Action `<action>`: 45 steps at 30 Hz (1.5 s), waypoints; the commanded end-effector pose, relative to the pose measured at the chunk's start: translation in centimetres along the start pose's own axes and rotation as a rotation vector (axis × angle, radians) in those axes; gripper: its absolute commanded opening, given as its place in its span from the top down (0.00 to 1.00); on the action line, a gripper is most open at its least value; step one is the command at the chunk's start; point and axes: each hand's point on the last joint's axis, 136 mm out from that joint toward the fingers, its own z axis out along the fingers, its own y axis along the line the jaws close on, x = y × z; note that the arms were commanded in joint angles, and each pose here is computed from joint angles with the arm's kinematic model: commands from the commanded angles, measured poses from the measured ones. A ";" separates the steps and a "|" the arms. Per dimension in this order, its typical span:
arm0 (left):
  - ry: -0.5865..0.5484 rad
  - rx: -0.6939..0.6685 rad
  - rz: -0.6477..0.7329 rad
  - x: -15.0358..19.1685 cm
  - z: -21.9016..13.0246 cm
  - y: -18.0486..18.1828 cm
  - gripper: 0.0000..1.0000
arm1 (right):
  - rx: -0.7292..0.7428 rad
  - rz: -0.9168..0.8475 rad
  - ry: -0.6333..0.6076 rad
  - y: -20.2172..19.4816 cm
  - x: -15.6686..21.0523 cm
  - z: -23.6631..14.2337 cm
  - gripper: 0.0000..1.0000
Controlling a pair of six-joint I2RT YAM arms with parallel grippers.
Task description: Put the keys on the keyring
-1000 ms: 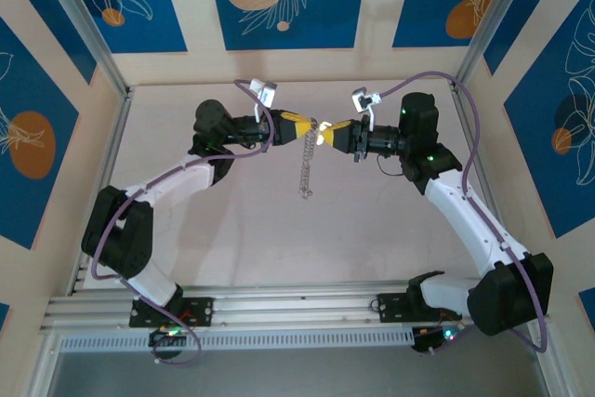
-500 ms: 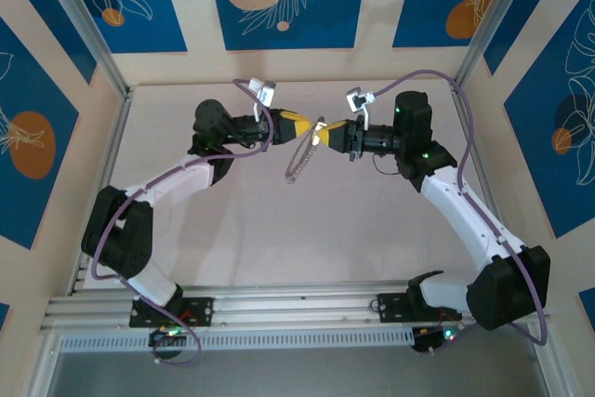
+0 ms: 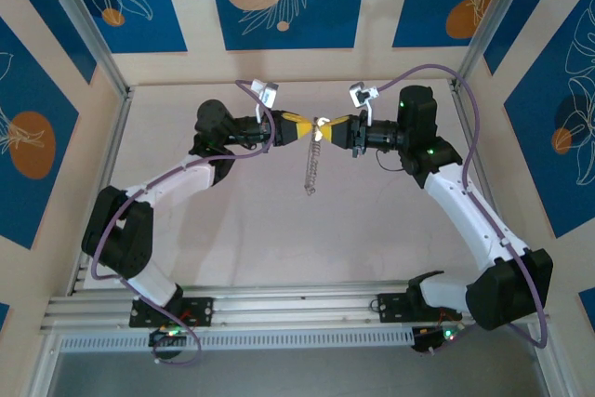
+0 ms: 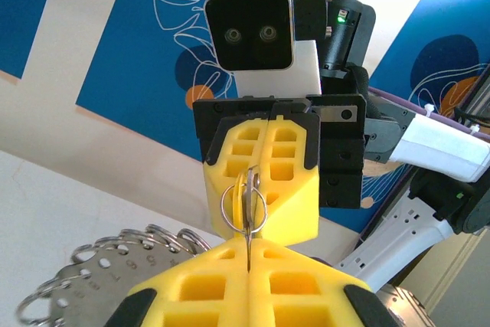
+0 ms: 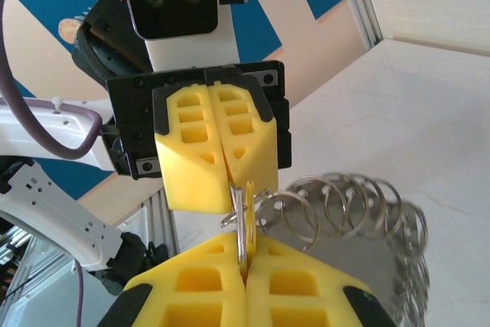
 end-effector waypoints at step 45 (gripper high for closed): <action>-0.044 -0.363 0.095 0.6 -6.2 0.2 0.45 | 0.105 0.386 0.131 -18.7 6.7 7.9 1.00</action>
